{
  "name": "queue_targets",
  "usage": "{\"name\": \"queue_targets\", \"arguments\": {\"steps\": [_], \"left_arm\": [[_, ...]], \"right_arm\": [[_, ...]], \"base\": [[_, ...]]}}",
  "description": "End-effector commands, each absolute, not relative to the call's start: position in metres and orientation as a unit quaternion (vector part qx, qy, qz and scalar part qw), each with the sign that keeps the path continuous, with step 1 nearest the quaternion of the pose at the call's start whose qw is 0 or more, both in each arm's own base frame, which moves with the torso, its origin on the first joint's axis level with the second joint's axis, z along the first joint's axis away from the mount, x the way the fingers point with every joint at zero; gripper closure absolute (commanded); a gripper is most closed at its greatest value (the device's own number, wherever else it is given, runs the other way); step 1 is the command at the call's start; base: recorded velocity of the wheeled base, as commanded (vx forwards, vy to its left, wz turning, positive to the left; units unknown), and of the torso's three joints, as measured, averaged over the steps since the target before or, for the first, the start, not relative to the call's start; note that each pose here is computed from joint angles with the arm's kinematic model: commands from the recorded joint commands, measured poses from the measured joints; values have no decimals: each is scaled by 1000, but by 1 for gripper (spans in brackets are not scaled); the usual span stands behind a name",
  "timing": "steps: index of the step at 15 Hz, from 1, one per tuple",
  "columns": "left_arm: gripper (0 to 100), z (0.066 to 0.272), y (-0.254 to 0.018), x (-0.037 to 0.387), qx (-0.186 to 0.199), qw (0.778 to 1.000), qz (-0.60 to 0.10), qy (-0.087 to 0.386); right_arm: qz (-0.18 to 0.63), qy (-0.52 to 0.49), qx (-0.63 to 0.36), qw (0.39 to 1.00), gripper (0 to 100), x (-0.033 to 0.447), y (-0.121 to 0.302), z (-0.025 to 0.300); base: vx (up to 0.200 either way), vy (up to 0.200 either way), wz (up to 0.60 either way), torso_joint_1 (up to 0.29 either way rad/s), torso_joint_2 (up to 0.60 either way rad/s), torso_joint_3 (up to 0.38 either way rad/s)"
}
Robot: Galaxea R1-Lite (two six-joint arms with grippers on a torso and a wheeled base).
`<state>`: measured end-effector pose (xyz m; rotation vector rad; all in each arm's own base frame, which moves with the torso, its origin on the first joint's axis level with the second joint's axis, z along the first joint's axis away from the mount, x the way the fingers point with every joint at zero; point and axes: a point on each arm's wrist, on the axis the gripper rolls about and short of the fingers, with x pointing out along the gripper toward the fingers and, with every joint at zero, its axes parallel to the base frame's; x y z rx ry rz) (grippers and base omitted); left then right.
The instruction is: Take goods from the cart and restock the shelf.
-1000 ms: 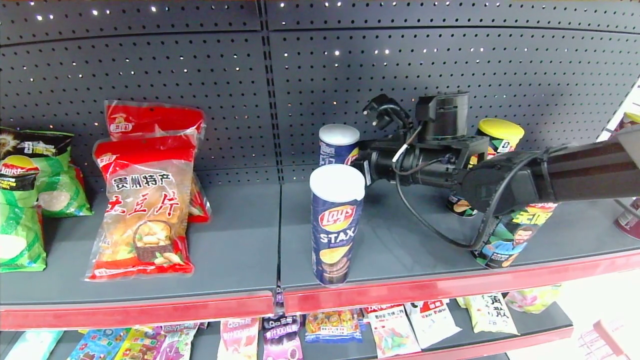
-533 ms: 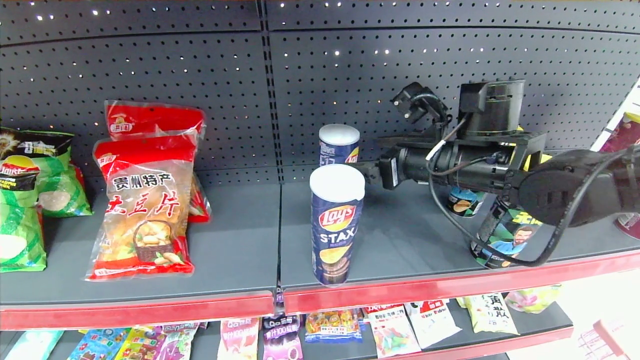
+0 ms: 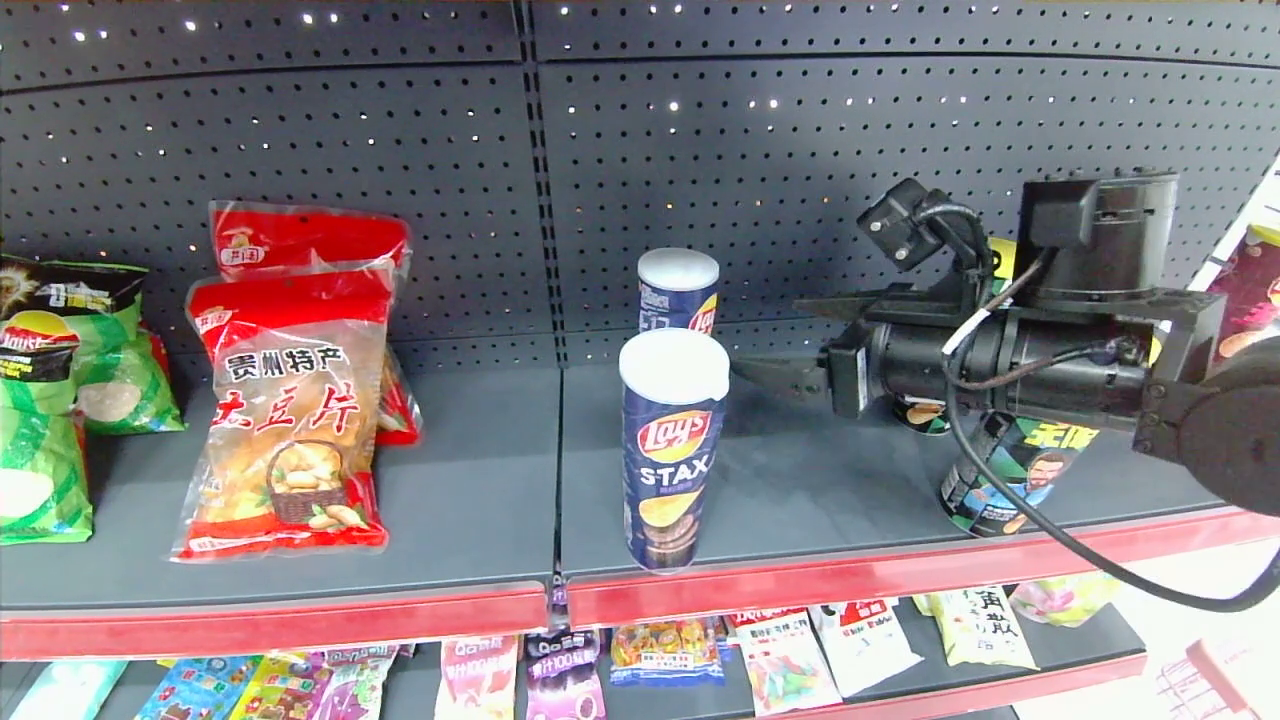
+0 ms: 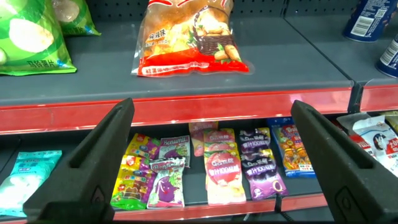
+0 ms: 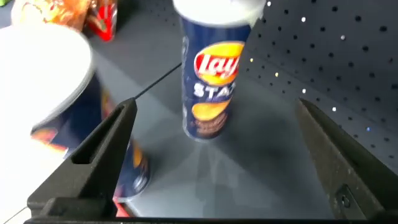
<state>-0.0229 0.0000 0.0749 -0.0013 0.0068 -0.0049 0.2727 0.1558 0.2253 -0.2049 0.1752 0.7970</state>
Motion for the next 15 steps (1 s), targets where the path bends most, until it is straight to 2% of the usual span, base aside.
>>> {"name": "queue_targets", "arguments": {"steps": [1, 8, 15], "left_arm": [[0, 75, 0, -23, -1, 1000, -2, 3], [0, 75, 0, -23, -1, 1000, -2, 3], [0, 75, 0, -23, -1, 1000, -2, 3]], "right_arm": [[391, 79, -100, 912, 0, 264, 152, 229], [424, 93, -110, 894, 0, 249, 146, 206], [470, 72, -117, 872, 0, 238, 138, 209]], "base": [[0, 0, 0, 0, 0, 0], [0, 0, 0, 0, 0, 0], [0, 0, 0, 0, 0, 0]]}}
